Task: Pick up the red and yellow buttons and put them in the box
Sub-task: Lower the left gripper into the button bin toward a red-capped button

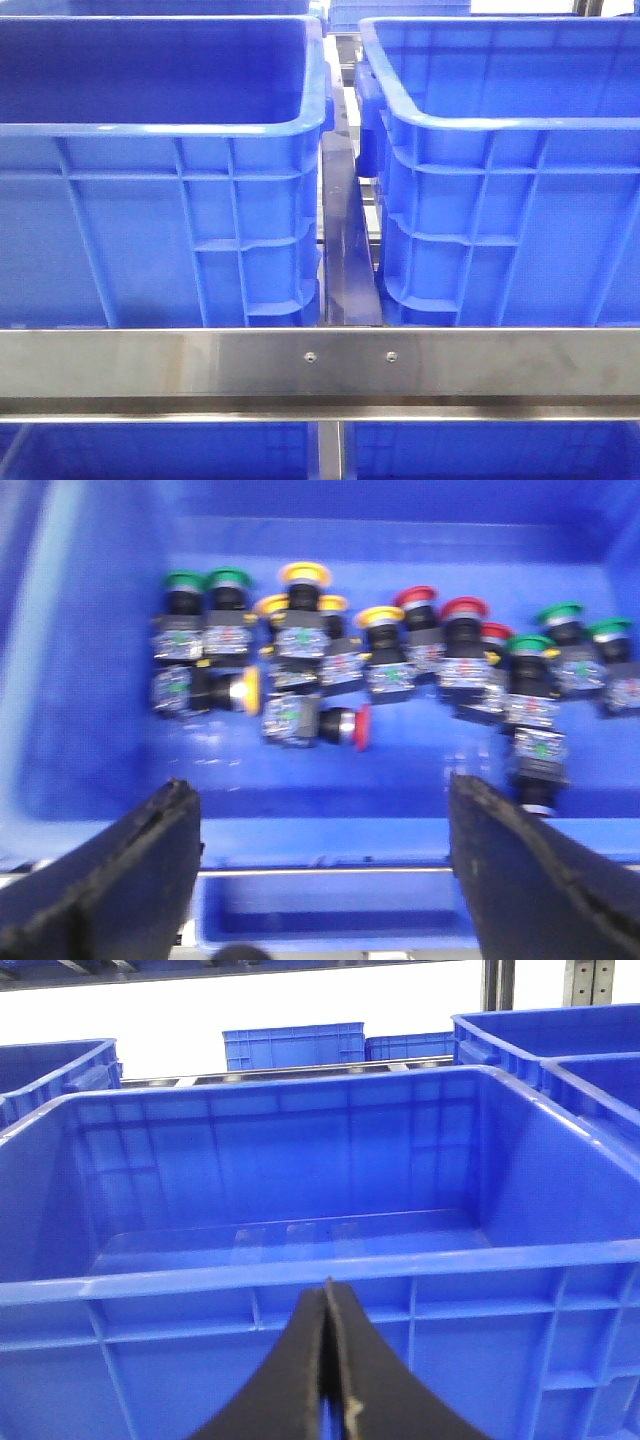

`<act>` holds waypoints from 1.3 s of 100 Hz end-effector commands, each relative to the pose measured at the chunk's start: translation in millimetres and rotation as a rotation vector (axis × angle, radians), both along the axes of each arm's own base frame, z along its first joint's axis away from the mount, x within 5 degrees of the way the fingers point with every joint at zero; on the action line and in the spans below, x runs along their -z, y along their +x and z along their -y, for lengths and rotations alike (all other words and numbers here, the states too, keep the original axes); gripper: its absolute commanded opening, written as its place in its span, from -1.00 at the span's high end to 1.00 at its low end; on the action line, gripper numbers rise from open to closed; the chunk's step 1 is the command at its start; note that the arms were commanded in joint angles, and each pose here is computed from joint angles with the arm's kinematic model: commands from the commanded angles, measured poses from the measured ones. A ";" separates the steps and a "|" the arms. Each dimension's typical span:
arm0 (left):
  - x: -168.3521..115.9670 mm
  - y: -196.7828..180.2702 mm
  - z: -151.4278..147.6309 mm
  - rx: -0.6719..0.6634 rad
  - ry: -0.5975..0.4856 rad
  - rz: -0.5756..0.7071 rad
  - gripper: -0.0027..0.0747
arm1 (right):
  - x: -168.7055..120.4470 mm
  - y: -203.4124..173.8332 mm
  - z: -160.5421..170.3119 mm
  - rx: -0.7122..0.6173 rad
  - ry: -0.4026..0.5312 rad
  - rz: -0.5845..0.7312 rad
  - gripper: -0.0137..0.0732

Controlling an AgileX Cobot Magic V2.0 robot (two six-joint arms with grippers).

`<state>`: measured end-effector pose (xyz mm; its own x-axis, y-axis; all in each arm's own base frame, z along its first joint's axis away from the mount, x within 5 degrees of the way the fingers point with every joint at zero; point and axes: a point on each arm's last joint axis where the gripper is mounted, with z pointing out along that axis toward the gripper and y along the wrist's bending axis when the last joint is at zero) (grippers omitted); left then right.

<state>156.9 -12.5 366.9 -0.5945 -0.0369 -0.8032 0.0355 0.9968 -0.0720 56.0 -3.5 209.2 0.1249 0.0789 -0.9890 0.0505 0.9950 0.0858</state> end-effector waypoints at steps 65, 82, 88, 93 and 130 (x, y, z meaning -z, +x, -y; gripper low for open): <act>42.5 167.5 77.2 0.243 -0.040 -0.230 -0.29 | -15.0 -4.9 0.3 0.010 -0.019 0.124 0.84; 61.6 193.4 83.5 0.241 -0.035 -0.278 -0.29 | -15.0 -4.9 0.3 0.010 -0.019 0.124 0.84; 68.0 200.4 85.1 0.240 -0.033 -0.290 -0.29 | -15.0 -4.9 0.3 0.010 -0.019 0.124 0.84; 73.3 205.1 86.3 0.240 -0.032 -0.302 -0.29 | -15.0 -4.9 0.3 0.010 -0.019 0.124 0.84; 107.0 224.6 90.6 0.231 -0.025 -0.360 -0.29 | -15.0 -4.9 0.3 0.010 -0.019 0.124 0.84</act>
<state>377.4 -99.4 238.3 -0.8796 0.1372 -0.4554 0.2187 0.9669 -0.1312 56.0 -3.5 209.2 0.1249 0.0789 -0.9890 0.0505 0.9950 0.0858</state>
